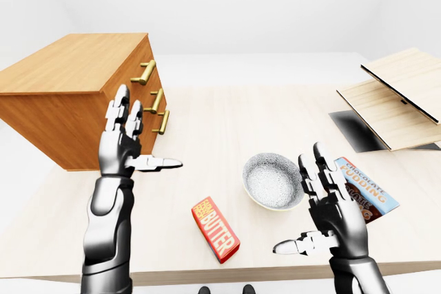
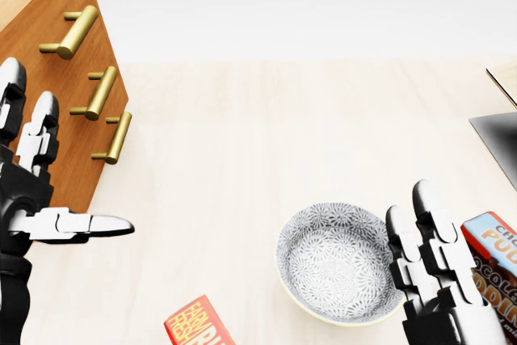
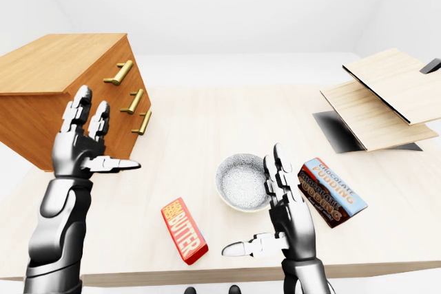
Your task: Close the top drawer of the cabinet and put the bowl on top of it.
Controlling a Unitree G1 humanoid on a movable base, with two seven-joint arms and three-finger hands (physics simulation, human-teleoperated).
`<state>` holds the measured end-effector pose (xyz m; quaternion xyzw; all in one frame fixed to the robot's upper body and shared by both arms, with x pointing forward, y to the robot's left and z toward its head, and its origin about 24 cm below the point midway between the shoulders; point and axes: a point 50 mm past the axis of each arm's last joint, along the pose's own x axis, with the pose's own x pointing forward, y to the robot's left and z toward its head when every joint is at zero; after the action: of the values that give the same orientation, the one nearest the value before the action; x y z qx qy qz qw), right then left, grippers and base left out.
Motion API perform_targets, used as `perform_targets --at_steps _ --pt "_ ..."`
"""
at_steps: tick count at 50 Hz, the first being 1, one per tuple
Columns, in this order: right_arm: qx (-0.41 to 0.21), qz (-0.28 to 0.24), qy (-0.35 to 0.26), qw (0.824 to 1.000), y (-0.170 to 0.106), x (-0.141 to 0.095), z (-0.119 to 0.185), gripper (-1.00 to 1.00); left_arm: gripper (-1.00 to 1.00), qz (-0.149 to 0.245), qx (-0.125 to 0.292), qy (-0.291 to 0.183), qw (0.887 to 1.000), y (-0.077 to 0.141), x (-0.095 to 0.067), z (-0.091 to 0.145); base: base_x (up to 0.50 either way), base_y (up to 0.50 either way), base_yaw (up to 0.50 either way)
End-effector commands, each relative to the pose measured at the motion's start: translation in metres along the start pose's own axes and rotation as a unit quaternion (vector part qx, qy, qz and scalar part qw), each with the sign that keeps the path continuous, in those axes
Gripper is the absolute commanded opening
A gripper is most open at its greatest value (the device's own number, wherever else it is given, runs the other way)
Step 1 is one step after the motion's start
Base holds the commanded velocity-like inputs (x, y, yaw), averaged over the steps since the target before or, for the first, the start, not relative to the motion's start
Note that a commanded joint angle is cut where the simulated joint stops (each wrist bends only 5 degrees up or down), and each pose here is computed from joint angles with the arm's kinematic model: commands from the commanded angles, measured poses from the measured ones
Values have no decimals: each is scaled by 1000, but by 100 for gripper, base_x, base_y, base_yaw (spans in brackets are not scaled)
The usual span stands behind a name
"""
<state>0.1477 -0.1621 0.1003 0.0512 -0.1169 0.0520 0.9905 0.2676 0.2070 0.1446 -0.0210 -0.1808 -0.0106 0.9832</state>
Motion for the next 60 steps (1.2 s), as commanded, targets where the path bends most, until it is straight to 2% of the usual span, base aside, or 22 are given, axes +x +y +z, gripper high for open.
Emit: perform_targets --at_steps 1,4,18,28,39,55,60 --pt "0 0 0 1000 0 0 0 100 100 -24 13 -31 999 -18 -29 17 0 0 0" --pt "0 0 1 1000 0 1 0 100 100 -25 36 -30 999 -27 -34 19 0 0 0" --pt "1 0 -3 1000 -1 -2 2 100 100 -57 52 -65 995 -60 -69 47 0 0 0" --pt "0 1 -6 1000 -2 -4 5 100 100 -72 57 -102 990 -75 -72 63 0 0 0" --pt "3 5 -14 1000 -4 -10 12 100 100 -89 73 -124 986 -98 -74 69 0 0 0" --pt "18 -13 -37 999 -22 -22 34 100 100 -114 80 -180 974 -122 -81 89 0 0 0" --pt "20 -19 -42 999 -26 -25 38 100 100 -115 87 -183 973 -126 -81 89 0 0 0"
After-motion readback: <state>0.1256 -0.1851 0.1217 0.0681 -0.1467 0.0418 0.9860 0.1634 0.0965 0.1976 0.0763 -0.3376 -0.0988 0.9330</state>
